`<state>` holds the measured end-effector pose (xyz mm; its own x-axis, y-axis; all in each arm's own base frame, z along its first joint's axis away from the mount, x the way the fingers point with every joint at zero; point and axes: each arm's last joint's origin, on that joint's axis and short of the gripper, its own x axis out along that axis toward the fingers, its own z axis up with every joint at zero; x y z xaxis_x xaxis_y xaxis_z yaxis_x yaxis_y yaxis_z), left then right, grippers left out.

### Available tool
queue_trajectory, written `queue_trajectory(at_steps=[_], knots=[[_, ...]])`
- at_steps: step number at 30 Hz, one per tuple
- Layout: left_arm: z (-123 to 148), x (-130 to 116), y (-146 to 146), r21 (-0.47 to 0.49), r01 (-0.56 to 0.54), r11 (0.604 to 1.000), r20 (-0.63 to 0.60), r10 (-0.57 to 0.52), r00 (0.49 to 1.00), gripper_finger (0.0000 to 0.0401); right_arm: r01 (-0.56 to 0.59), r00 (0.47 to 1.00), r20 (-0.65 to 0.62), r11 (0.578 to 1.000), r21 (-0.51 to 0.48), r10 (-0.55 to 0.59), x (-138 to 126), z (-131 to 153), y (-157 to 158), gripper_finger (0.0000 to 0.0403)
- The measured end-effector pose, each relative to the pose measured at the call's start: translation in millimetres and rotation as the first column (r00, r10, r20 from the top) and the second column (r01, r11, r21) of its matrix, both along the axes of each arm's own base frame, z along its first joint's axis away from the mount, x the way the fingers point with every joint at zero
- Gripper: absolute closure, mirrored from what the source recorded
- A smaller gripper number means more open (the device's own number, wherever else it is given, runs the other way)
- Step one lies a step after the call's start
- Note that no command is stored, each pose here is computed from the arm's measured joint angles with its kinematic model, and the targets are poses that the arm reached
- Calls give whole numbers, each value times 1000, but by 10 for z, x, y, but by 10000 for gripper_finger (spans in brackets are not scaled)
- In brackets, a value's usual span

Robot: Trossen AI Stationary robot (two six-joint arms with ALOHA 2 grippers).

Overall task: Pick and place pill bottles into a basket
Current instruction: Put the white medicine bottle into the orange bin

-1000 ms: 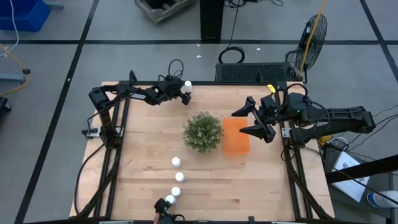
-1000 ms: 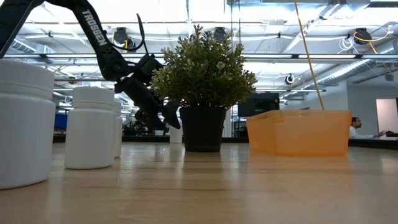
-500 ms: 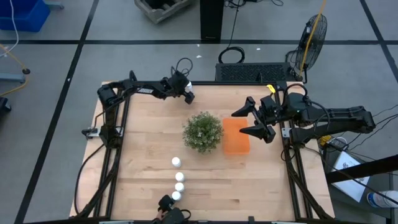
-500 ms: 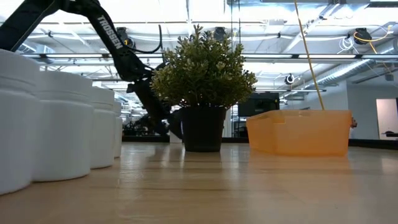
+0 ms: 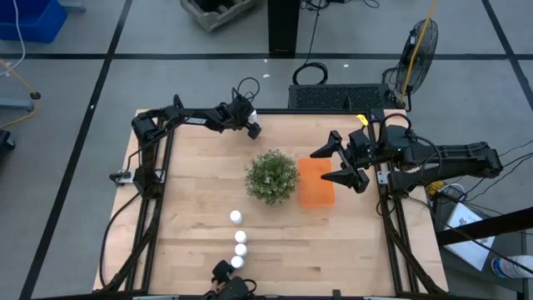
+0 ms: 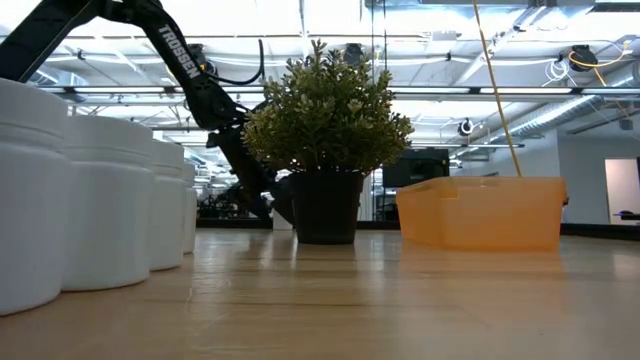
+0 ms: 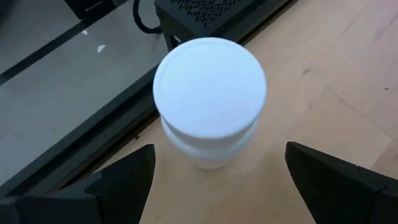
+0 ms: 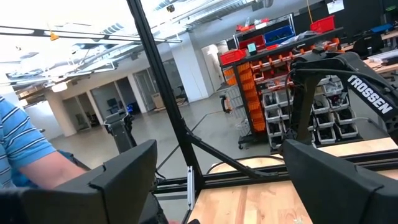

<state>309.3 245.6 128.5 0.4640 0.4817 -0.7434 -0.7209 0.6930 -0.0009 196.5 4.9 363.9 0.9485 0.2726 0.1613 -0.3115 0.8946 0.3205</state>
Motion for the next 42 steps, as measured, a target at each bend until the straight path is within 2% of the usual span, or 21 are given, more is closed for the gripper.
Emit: queue_trajectory(at_steps=[33, 37, 42], knots=[[56, 44, 33, 24, -53, 998, 92, 50, 995, 37, 0, 1000, -1, 1000, 1, 0, 0, -1, 0, 64], [83, 61, 48, 38, -62, 997, 125, 57, 991, 63, 0, 1000, -1, 1000, 1, 0, 0, -1, 0, 64], [83, 64, 43, 23, -51, 998, 134, 48, 990, 132, 0, 1000, -1, 1000, 1, 0, 0, 0, 0, 64]])
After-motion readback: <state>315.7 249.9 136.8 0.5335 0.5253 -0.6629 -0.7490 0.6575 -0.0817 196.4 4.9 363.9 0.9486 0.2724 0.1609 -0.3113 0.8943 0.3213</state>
